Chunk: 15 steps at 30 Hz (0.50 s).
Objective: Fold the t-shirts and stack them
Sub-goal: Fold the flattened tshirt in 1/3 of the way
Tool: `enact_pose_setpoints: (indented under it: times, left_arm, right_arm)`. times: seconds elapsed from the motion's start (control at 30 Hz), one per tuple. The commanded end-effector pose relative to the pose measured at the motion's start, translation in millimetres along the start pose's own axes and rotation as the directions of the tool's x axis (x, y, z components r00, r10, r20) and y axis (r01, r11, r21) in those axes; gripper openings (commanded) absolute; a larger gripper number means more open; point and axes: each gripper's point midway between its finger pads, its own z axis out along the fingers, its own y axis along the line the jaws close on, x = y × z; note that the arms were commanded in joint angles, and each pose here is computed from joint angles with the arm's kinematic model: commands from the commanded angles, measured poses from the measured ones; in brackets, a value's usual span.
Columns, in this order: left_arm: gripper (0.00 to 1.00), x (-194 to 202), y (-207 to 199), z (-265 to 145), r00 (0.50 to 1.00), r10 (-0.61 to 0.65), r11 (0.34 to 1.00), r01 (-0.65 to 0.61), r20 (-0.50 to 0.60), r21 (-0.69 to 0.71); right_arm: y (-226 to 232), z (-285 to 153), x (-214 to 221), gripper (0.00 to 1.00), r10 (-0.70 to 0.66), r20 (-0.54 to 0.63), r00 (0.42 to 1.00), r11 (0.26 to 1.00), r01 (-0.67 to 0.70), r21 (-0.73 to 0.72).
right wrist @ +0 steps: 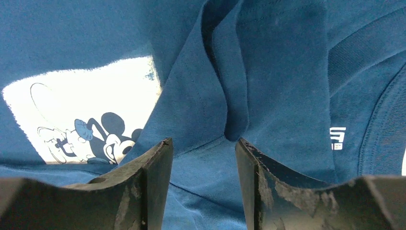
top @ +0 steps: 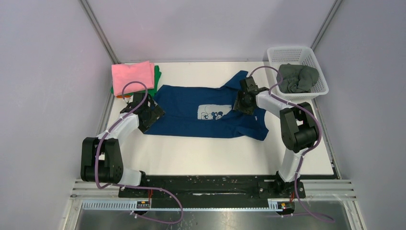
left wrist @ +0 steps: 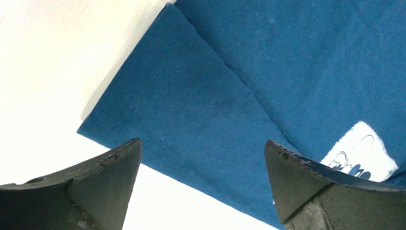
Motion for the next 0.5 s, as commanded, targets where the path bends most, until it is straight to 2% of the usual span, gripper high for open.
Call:
enact_pose_setpoints:
  times: [0.0, 0.17, 0.27, 0.37, 0.47]
  left_arm:
    - [0.99, -7, 0, 1, 0.999, 0.009, 1.000, -0.009, 0.035, -0.002]
    - [0.99, -6, 0, 3, 0.999, 0.012, 1.000, -0.012, 0.031, -0.004]
    - [0.99, -5, 1, 3, 0.999, 0.013, 1.000, -0.013, 0.029, -0.006]
    - [0.99, -6, 1, 3, 0.999, 0.013, 1.000, -0.013, 0.029, -0.006]
    - [0.99, -6, 0, 2, 0.999, 0.013, 1.000, -0.013, 0.030, -0.004]
  right_arm:
    - [7, -14, -17, 0.57, -0.012, 0.056, 0.998, 1.000, 0.011, 0.016]
    - [11, -1, -10, 0.55, -0.011, 0.009, 1.000, 1.000, 0.011, 0.008]
    - [9, 5, -5, 0.50, -0.004, -0.006, 1.000, 1.000, 0.004, 0.013]
    - [7, 8, -6, 0.40, -0.001, -0.001, 1.000, 1.000, 0.001, 0.023]
    - [6, 9, -8, 0.24, -0.002, 0.008, 1.000, 0.999, 0.002, 0.035]
